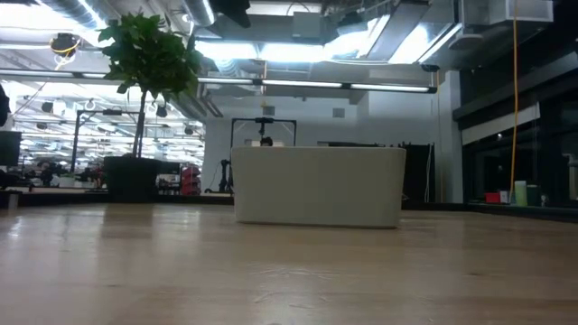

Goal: Pick and place pill bottles into a basket
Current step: Put the right white pill bottle into the gray bin

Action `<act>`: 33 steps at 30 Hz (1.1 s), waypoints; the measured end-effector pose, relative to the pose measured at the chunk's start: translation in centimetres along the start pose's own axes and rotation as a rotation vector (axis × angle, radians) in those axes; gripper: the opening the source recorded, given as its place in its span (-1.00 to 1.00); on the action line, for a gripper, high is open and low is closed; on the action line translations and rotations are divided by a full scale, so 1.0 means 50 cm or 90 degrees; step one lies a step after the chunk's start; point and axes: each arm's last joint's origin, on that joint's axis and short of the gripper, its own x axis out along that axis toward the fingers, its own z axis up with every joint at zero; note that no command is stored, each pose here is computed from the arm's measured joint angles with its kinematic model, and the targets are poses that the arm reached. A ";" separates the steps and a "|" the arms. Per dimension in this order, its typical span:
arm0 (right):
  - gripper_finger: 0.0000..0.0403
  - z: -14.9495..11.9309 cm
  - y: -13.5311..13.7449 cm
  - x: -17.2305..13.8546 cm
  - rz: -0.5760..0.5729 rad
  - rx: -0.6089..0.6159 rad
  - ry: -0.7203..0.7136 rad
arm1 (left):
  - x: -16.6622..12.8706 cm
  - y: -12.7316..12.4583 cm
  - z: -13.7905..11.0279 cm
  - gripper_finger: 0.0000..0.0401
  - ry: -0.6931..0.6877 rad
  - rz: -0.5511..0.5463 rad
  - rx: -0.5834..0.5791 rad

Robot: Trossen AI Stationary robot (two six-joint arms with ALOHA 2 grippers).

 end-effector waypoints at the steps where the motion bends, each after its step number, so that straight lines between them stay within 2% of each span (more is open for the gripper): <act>1: 0.12 0.000 0.001 0.000 0.003 -0.001 0.002 | 0.000 0.000 0.000 0.30 0.000 0.000 0.000; 4: -0.18 -0.002 0.005 -0.001 0.017 -0.005 0.011 | 0.000 0.000 0.000 0.30 0.000 0.000 0.000; 5: -0.21 -0.004 0.008 -0.002 0.026 -0.007 0.015 | 0.000 0.000 0.000 0.30 0.000 0.000 0.000; 10: -0.21 -0.003 0.021 -0.015 0.059 -0.036 0.010 | 0.000 0.000 0.000 0.30 0.000 0.000 -0.004; 16: -0.21 0.029 0.048 -0.097 0.066 -0.100 -0.067 | -0.004 0.000 -0.001 0.30 -0.004 0.000 -0.007; 21: -0.21 0.092 0.065 -0.204 0.048 -0.189 -0.163 | -0.029 0.000 -0.003 0.30 -0.036 0.002 -0.017; 26: -0.21 0.183 0.085 -0.299 0.077 -0.280 -0.249 | -0.069 0.002 -0.008 0.30 -0.089 0.006 -0.036; 30: -0.21 0.255 0.098 -0.329 0.114 -0.330 -0.288 | -0.109 0.006 -0.021 0.30 -0.128 0.026 -0.047; 33: -0.21 0.298 0.103 -0.332 0.110 -0.360 -0.304 | -0.140 0.009 -0.032 0.30 -0.156 0.049 -0.075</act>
